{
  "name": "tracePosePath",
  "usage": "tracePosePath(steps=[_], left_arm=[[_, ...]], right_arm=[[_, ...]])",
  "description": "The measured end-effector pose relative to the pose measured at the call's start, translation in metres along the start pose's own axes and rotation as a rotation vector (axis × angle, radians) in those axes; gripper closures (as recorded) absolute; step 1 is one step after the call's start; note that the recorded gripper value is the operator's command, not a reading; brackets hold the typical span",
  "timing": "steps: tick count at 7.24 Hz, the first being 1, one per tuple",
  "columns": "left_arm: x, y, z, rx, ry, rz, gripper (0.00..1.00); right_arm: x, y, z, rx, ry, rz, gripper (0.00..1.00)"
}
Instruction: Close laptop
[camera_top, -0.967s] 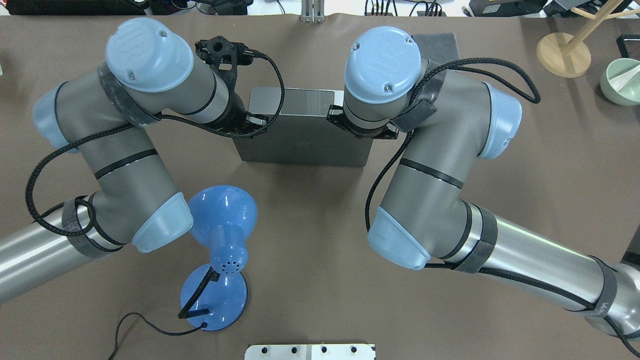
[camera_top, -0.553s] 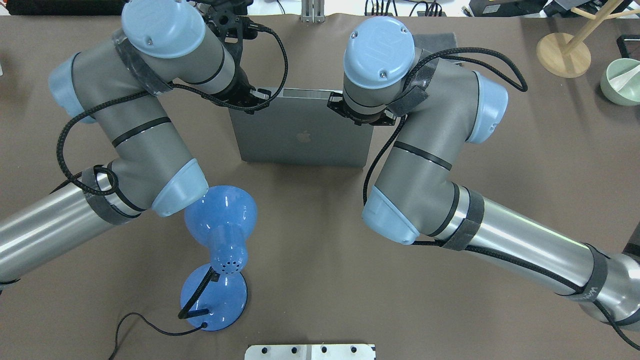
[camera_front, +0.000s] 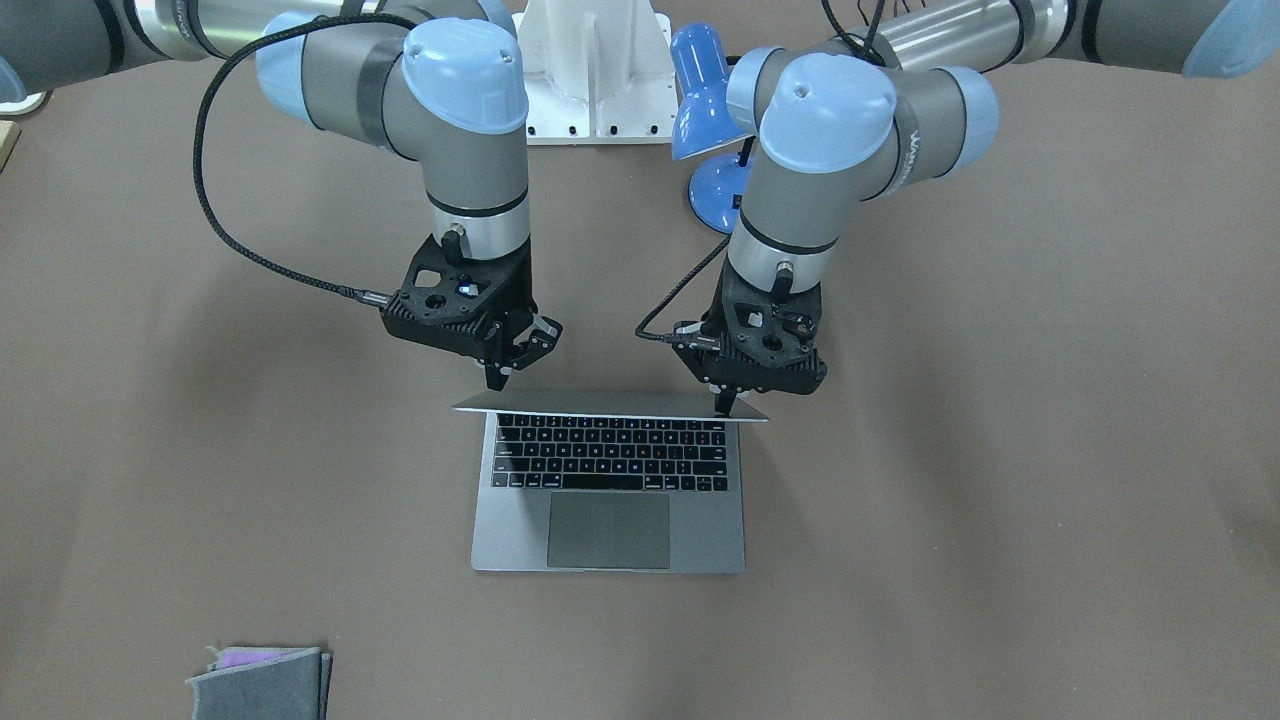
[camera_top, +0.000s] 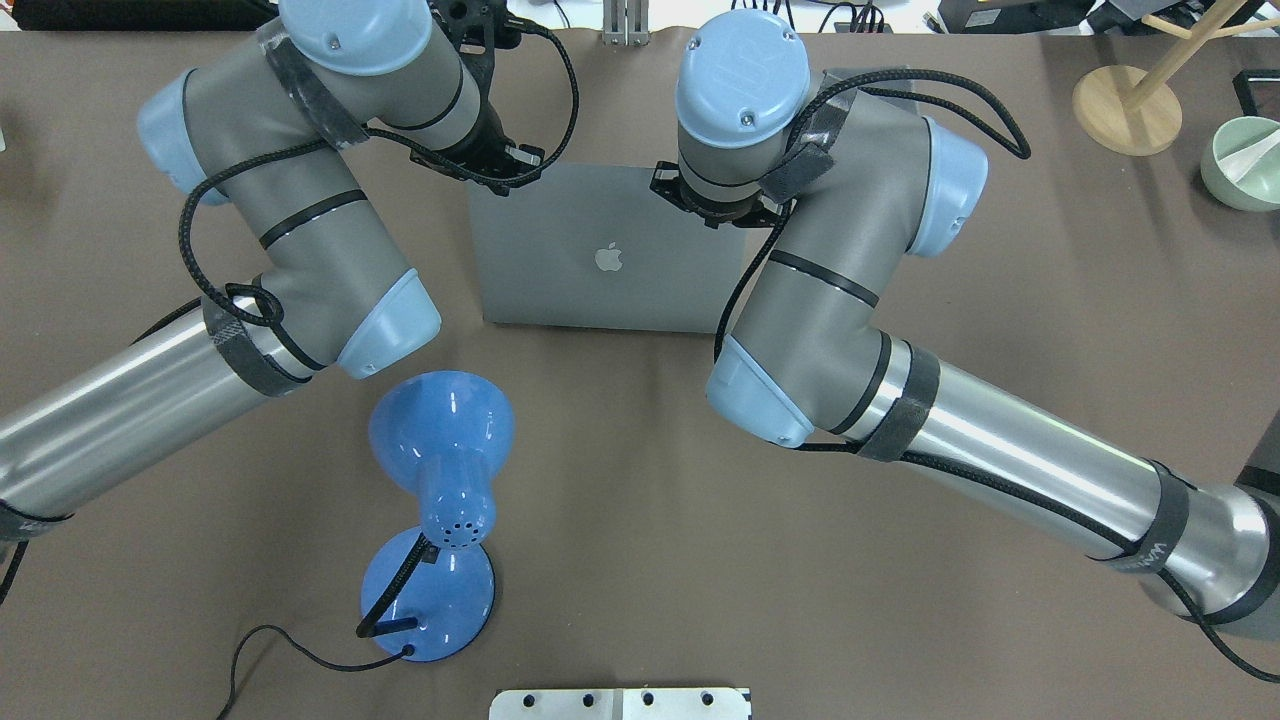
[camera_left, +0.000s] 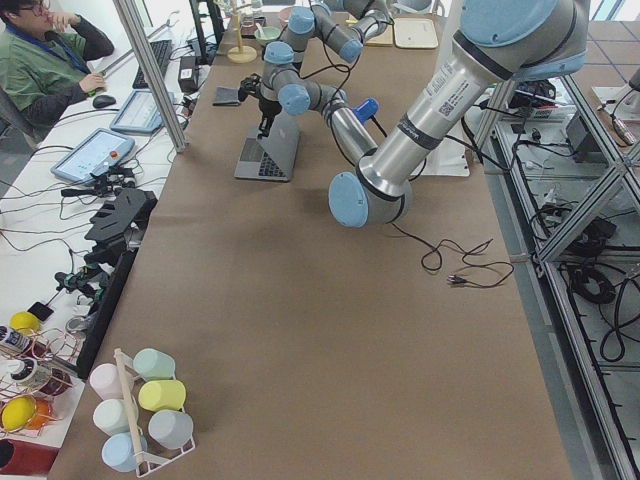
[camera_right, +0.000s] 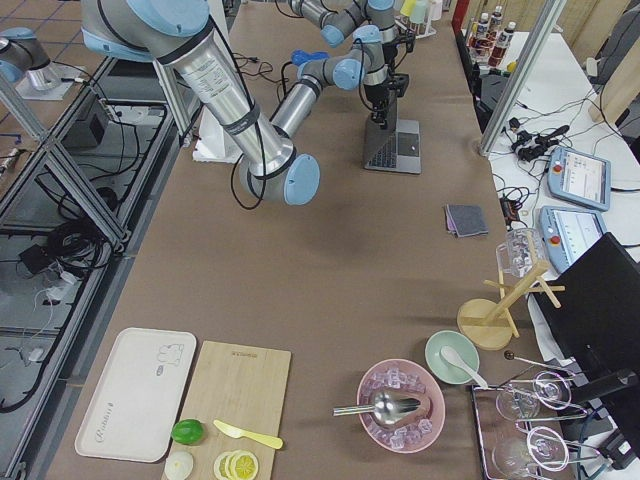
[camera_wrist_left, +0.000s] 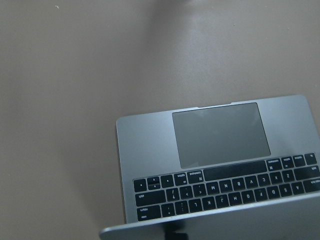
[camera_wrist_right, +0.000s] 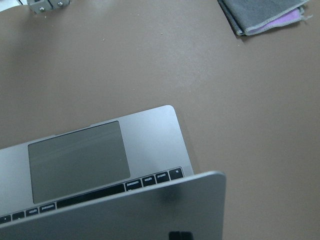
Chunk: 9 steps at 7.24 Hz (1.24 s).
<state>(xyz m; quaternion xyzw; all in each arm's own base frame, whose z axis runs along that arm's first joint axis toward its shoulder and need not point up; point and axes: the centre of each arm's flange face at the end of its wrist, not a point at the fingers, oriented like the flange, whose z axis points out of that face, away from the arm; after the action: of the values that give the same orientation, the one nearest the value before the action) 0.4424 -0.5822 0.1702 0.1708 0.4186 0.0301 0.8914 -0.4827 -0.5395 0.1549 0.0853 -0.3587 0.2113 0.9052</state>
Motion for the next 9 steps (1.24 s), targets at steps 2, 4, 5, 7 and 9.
tracePosePath(steps=[2,4,5,7,9], left_arm=[[0.001,-0.011,0.011,-0.003,-0.01,-0.006,1.0],[0.001,-0.02,0.022,0.003,-0.013,-0.008,1.0],[0.0,-0.026,0.031,0.012,-0.016,-0.007,1.0],[-0.007,-0.037,0.049,0.017,-0.039,0.003,1.0],[-0.016,-0.048,0.073,0.039,-0.065,0.011,1.0]], right_arm=[[-0.01,-0.019,0.013,0.009,0.018,0.001,1.0],[-0.029,-0.047,0.034,0.01,0.02,0.018,1.0],[-0.035,-0.059,0.045,0.011,0.021,0.024,1.0],[-0.042,-0.071,0.067,0.014,0.02,0.026,1.0],[-0.048,-0.076,0.084,0.014,0.019,0.022,1.0]])
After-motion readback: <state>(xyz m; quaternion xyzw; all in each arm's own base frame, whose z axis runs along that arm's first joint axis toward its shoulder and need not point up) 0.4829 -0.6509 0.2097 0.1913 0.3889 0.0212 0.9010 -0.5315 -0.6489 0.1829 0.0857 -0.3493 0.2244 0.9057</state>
